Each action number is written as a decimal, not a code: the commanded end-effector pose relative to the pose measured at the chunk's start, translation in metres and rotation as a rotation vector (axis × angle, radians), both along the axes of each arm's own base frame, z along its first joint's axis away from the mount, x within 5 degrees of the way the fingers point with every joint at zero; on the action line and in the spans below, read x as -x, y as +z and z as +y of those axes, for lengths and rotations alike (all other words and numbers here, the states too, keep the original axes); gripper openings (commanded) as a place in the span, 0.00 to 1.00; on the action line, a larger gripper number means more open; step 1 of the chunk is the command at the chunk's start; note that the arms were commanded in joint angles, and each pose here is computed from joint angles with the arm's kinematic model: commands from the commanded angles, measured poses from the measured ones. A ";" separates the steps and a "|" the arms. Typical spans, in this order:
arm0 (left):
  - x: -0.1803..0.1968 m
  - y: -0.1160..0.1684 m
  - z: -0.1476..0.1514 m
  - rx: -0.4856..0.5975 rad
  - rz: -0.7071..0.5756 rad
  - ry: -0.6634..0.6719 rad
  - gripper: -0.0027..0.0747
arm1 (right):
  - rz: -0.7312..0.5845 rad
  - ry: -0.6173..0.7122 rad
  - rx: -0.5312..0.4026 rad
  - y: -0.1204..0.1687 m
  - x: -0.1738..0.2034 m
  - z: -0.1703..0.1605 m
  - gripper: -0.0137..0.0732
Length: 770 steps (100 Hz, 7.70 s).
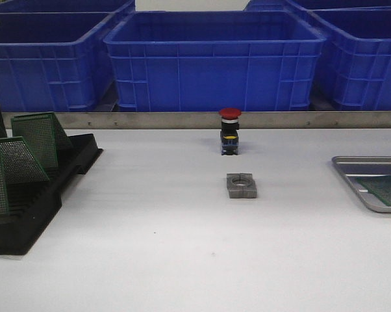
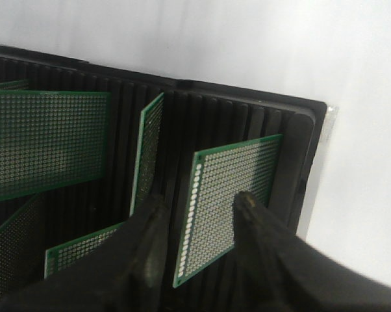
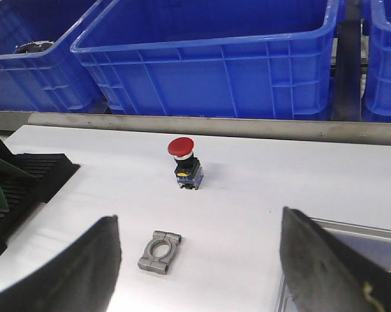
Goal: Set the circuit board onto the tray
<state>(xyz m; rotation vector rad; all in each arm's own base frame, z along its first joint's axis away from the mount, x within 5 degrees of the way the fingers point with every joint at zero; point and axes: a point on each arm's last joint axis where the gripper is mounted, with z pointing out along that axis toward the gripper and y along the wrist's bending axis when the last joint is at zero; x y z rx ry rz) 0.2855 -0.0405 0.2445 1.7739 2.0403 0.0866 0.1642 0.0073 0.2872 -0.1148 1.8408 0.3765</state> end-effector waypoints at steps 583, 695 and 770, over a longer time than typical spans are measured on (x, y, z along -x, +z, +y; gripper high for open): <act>0.067 0.115 -0.136 0.624 -0.092 -0.240 0.63 | 0.483 0.028 -0.191 -0.082 -0.119 -0.038 0.32; 0.110 0.121 -0.018 1.026 -0.460 0.693 0.01 | -0.020 0.187 0.170 0.010 -0.010 0.050 0.09; 0.213 0.054 0.017 1.167 -0.701 0.673 0.01 | -0.433 0.128 0.135 0.010 0.103 0.027 0.09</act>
